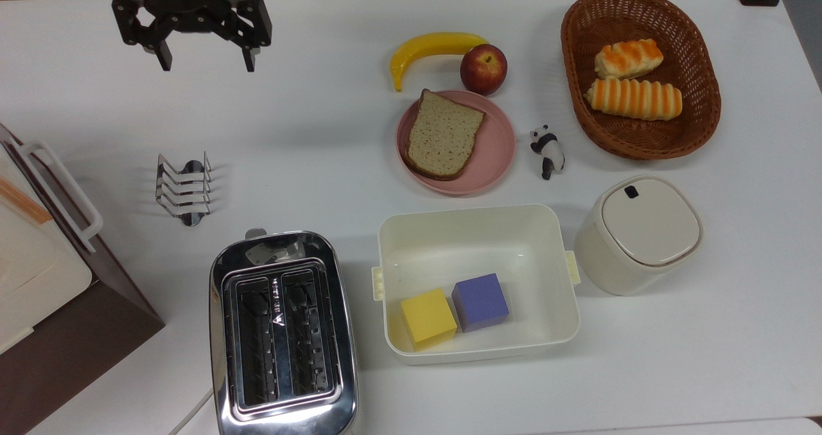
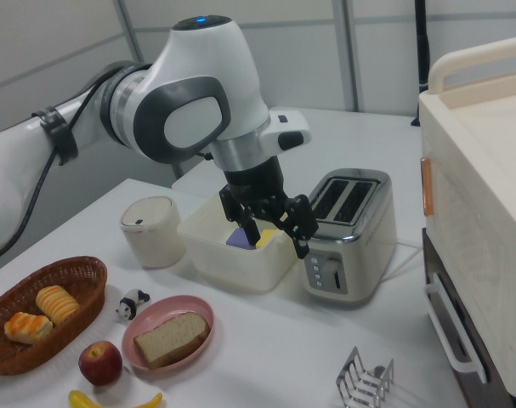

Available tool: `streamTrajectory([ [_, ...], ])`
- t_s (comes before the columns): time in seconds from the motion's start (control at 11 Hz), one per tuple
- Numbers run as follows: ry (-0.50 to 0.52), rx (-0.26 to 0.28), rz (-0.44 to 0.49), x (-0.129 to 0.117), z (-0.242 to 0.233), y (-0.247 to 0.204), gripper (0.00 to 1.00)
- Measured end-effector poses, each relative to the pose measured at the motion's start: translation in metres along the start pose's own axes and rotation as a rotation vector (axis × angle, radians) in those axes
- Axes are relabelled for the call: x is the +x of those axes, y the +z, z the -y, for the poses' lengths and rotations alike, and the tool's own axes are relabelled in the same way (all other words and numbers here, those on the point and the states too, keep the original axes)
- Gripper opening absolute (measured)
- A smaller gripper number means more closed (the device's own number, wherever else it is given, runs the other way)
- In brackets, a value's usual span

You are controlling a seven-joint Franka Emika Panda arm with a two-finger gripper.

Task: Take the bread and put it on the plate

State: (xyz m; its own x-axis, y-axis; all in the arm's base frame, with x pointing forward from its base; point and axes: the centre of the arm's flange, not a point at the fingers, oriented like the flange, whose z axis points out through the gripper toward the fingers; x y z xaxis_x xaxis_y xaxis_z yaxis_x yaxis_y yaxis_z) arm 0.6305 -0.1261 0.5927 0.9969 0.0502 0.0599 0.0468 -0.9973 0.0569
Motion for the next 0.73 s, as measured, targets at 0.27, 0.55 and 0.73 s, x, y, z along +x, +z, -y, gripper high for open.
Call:
streamTrajectory([
  [0.27, -0.006, 0.037, -0.015, -0.002, -0.004, -0.003, 1.0],
  [0.55, -0.018, 0.044, -0.015, 0.001, 0.009, -0.003, 1.0],
  [0.73, -0.025, 0.045, -0.015, 0.002, 0.013, -0.003, 1.0],
])
